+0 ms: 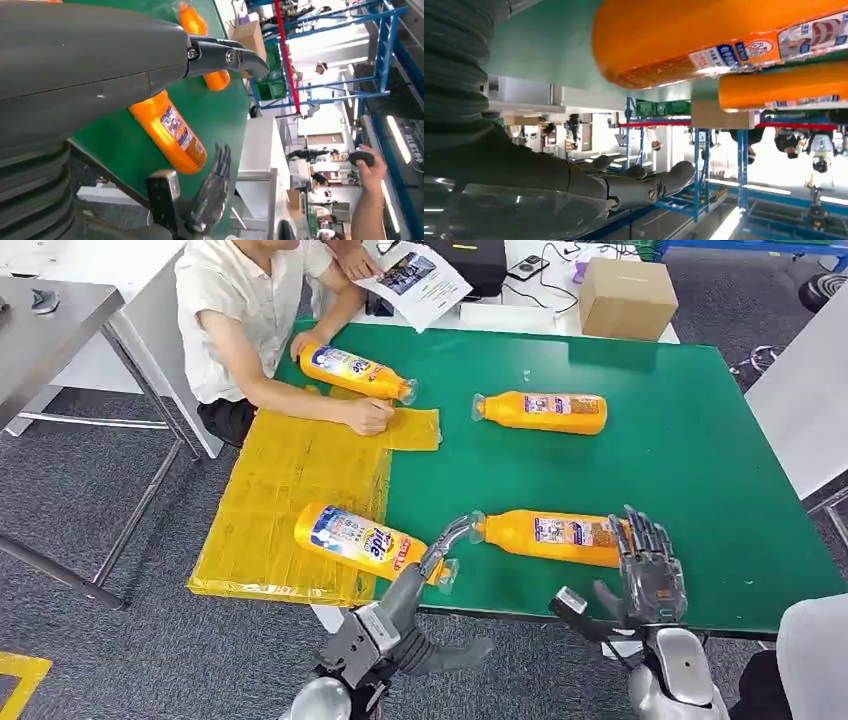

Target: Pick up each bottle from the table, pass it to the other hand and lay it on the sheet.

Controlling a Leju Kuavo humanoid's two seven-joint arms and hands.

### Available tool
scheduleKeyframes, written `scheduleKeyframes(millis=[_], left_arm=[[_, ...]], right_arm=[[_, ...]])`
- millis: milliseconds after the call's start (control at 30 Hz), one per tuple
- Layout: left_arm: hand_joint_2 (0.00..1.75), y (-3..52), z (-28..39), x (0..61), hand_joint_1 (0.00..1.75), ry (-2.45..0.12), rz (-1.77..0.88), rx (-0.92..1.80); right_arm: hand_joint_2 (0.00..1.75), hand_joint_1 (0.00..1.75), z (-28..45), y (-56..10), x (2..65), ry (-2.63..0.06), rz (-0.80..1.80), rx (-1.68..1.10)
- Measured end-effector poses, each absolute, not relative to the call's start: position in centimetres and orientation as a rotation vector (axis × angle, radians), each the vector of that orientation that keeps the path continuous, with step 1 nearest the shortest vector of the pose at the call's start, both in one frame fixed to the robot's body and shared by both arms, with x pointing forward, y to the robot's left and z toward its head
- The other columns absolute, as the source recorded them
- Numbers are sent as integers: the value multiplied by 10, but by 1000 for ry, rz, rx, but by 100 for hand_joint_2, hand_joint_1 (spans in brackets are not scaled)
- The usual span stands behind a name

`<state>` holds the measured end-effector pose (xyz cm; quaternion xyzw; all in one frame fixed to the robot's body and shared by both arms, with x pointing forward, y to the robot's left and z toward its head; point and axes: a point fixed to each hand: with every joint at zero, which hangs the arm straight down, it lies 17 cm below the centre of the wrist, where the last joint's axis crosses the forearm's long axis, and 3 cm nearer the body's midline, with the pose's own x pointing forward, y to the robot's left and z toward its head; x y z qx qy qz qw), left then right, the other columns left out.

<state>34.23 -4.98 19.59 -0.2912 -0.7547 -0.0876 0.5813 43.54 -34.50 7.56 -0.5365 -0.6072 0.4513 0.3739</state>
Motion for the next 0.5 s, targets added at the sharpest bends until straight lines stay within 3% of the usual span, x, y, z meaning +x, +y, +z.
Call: scheduleKeyframes(millis=[500], left_arm=[[175, -58, 192, 339, 0, -1745, -234, -698]], right_arm=[[175, 0, 58, -349, 455, -1500, 1198, -1336]])
